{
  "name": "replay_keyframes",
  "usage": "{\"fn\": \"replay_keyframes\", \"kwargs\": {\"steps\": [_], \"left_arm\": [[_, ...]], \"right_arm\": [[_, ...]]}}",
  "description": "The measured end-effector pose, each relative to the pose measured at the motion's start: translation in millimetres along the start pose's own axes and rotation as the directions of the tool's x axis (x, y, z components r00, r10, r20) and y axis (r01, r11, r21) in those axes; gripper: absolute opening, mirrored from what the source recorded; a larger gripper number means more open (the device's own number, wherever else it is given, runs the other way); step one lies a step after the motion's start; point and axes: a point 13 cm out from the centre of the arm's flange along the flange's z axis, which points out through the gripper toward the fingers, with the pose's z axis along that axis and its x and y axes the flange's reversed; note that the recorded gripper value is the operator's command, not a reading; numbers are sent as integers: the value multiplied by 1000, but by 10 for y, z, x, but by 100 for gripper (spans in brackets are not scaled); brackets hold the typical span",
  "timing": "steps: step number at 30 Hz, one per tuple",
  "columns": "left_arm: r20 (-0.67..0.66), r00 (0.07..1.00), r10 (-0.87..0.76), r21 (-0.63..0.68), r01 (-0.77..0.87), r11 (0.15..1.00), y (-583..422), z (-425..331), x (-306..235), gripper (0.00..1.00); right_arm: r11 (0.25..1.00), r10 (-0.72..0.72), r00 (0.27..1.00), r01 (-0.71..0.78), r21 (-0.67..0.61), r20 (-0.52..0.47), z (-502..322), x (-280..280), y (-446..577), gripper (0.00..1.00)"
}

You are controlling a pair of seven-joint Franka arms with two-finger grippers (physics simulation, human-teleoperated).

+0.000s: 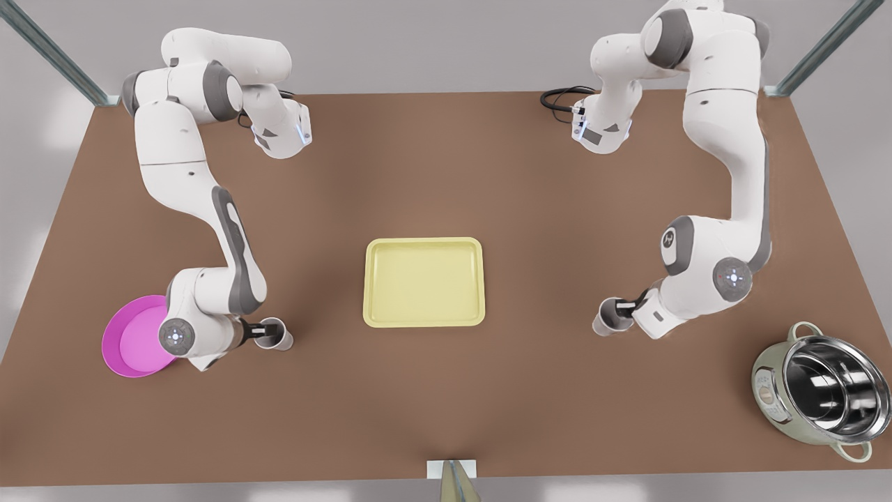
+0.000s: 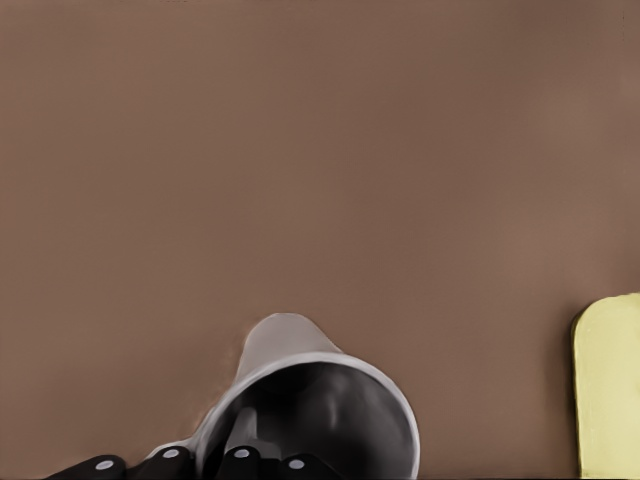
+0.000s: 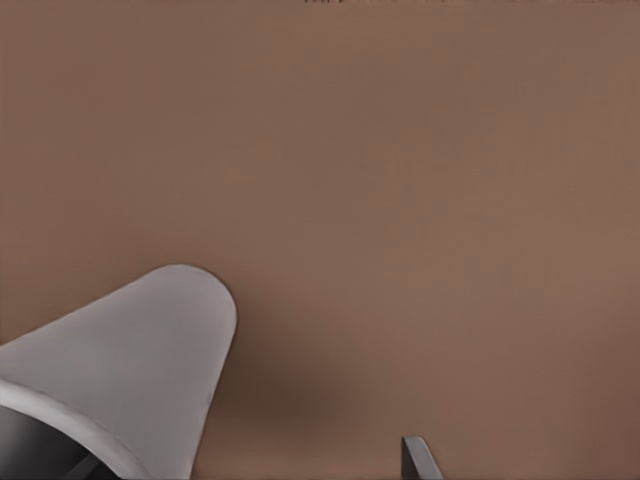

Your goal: Use both arms to respectively pick up the white IKEA cups from the middle-left and middle-right positions, then place the white IKEA cups onto the middle-middle tray, ensuring that the cups remain upright and do not tip over

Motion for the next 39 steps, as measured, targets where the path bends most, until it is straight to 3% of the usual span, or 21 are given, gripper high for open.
{"fn": "replay_keyframes", "kwargs": {"steps": [1,2,5,7,13,18,21,23,25,26,28,30,35,37,39], "left_arm": [[-14,1000,26,3,-26,1000,-475,85,-3,21],[-35,999,41,3,-41,999,-896,210,55,21],[-65,998,16,17,-15,1000,-1717,505,230,21],[-70,997,-12,43,15,999,-2153,680,324,21],[-39,988,-152,80,155,985,-2882,1202,387,21],[-21,957,-291,103,291,951,-2953,1446,302,22],[-17,934,-357,117,356,927,-2963,1500,261,52],[-16,920,-391,124,390,912,-2963,1526,238,61],[-12,908,-419,129,417,900,-2965,1529,219,83],[-11,902,-431,132,428,894,-2971,1522,210,87],[-9,891,-454,136,451,882,-2970,1507,193,90],[-8,880,-476,135,472,871,-2963,1502,184,100],[2,853,-522,131,518,845,-2886,1296,242,100],[36,822,-569,156,558,815,-2597,545,58,100],[91,755,-649,207,623,754,-1869,-693,-390,100]], "right_arm": [[1000,-1,1000,1,-1,4,2,-9,-2,66],[1000,-2,1000,2,0,10,-2,-21,-8,49],[1000,-18,999,18,1,30,-59,-66,60,29],[1000,-25,999,26,-6,39,-83,-86,89,21],[998,-63,996,63,8,65,-251,-103,261,21],[971,-239,963,234,47,129,-772,75,1454,21],[940,-342,931,336,65,126,-756,284,2206,21],[926,-377,918,372,62,126,-726,368,2518,21],[914,-406,906,403,54,123,-639,460,2804,21],[908,-418,900,415,52,121,-604,507,2917,21],[902,-432,895,430,42,113,-519,581,3074,21],[900,-435,895,435,25,101,-399,635,3190,21],[895,-446,893,446,8,65,-83,743,3354,21],[893,-450,892,450,2,53,28,770,3395,21],[892,-451,891,452,-4,45,110,783,3415,22]]}}
